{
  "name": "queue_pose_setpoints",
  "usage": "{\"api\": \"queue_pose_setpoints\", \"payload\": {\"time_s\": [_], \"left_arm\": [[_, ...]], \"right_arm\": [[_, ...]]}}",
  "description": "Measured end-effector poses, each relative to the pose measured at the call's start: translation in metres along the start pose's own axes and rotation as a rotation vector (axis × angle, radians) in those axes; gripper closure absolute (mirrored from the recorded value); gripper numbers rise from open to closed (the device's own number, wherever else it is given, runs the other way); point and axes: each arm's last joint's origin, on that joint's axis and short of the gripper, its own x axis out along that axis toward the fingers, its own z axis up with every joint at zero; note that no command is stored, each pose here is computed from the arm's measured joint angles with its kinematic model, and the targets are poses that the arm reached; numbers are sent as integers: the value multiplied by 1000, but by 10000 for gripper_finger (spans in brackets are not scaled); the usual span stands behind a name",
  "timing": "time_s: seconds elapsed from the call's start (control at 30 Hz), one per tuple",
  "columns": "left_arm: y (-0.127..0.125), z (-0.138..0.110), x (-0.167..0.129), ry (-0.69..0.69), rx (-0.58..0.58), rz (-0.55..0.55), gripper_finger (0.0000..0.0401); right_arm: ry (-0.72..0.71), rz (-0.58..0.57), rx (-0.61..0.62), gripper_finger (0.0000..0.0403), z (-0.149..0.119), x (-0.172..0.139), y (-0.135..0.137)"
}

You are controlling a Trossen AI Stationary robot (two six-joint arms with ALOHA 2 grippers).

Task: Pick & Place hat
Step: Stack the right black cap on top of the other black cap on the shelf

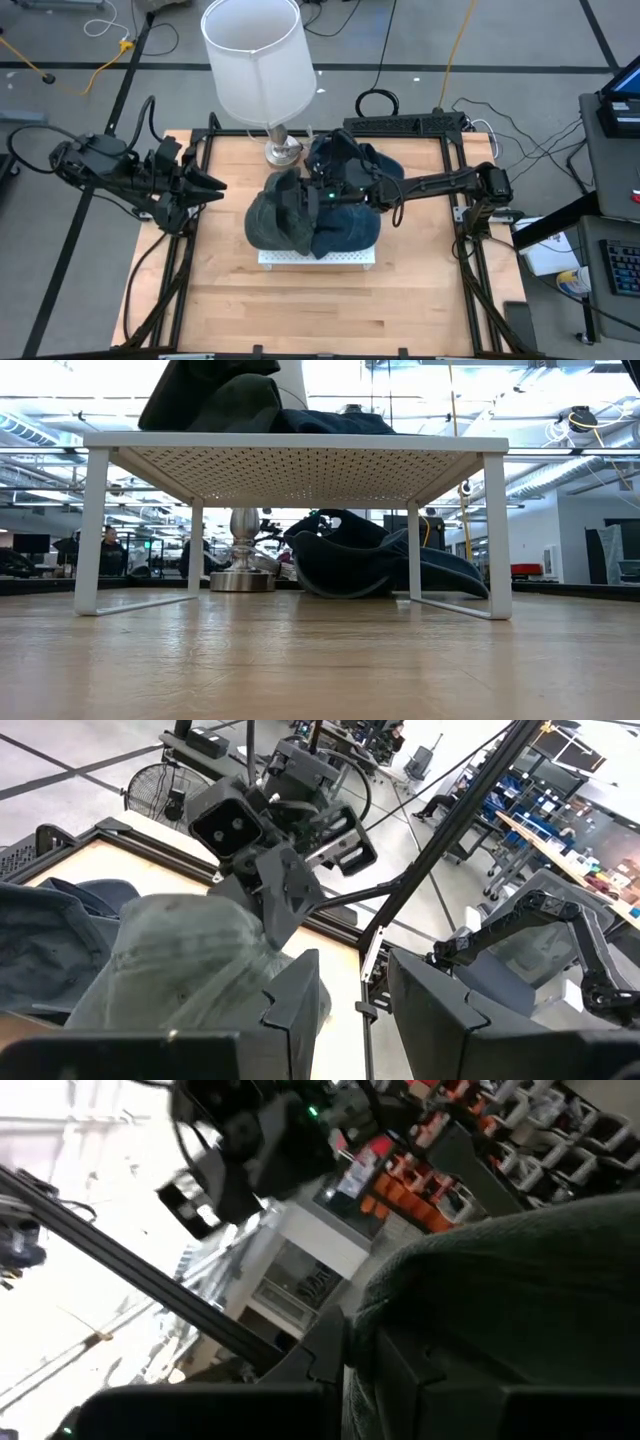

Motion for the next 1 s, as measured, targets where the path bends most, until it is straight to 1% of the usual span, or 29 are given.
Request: {"api": "queue_pose_setpoints", "payload": {"time_s": [0.17,0.37,0.53,0.6,0.83,1.0], "left_arm": [[0,0,0,1,0,0,277],[0,0,0,1,-1,1,277],[0,0,0,2,-17,1,277],[0,0,0,2,-18,1,277],[0,0,0,3,-31,-1,277],[-1,-1,0,18,-27,-24,277]], "right_arm": [[26,3,11,383,-3,2,-5],[61,-79,155,383,-17,0,-25],[50,-124,223,383,-22,-6,-33],[48,-126,245,383,-22,-6,-34],[31,-130,248,382,-22,-6,-32],[39,-148,241,383,-19,-12,-19]]}}
